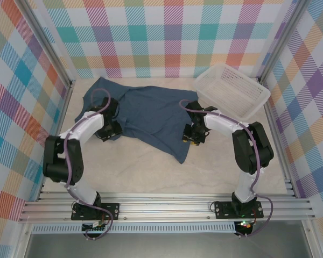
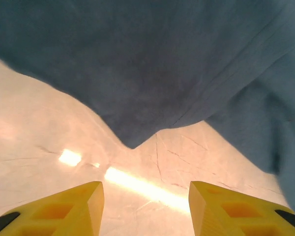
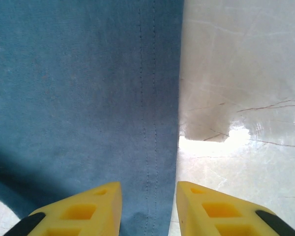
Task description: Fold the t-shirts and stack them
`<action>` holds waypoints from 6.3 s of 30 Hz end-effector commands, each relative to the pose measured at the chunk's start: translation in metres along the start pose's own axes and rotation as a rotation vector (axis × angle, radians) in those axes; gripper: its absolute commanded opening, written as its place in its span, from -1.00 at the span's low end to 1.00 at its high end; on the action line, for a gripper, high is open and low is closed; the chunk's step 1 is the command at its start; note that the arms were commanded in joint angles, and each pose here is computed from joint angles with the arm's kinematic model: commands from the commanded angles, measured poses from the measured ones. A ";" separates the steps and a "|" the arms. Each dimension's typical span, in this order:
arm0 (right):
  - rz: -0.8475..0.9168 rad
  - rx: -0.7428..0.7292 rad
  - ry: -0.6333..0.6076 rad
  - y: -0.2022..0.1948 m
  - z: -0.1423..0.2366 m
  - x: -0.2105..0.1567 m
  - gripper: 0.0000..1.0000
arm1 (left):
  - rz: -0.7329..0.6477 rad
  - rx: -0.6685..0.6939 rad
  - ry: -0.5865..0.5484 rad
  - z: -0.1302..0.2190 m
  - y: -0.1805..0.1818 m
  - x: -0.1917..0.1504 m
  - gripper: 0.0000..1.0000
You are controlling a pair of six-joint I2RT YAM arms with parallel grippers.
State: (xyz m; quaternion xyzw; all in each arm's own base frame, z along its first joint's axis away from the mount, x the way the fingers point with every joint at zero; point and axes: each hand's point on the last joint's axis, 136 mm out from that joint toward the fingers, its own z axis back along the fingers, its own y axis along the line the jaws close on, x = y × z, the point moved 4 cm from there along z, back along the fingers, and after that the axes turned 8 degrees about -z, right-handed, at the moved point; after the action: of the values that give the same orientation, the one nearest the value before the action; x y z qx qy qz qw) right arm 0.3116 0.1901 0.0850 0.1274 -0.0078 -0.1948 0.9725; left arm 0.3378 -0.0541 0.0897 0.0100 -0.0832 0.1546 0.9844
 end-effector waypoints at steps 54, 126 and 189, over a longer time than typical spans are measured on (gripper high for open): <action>0.059 -0.024 0.018 0.032 -0.020 -0.008 -0.30 | 0.357 0.044 0.011 0.053 0.069 -0.061 -0.16; -0.080 0.048 -0.058 0.023 -0.006 0.108 -0.17 | 0.188 -0.058 0.184 -0.024 0.002 -0.022 -0.19; -0.283 -0.191 -0.116 -0.119 0.024 -0.004 0.05 | 0.193 -0.026 0.025 0.046 0.030 -0.152 -1.00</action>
State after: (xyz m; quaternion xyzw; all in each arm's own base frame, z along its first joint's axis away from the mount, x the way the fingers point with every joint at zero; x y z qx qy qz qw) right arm 0.2582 0.0853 0.0834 0.0454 -0.0273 -0.3257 0.9440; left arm 0.1839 -0.0785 0.1060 -0.0314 -0.0765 0.2414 0.9669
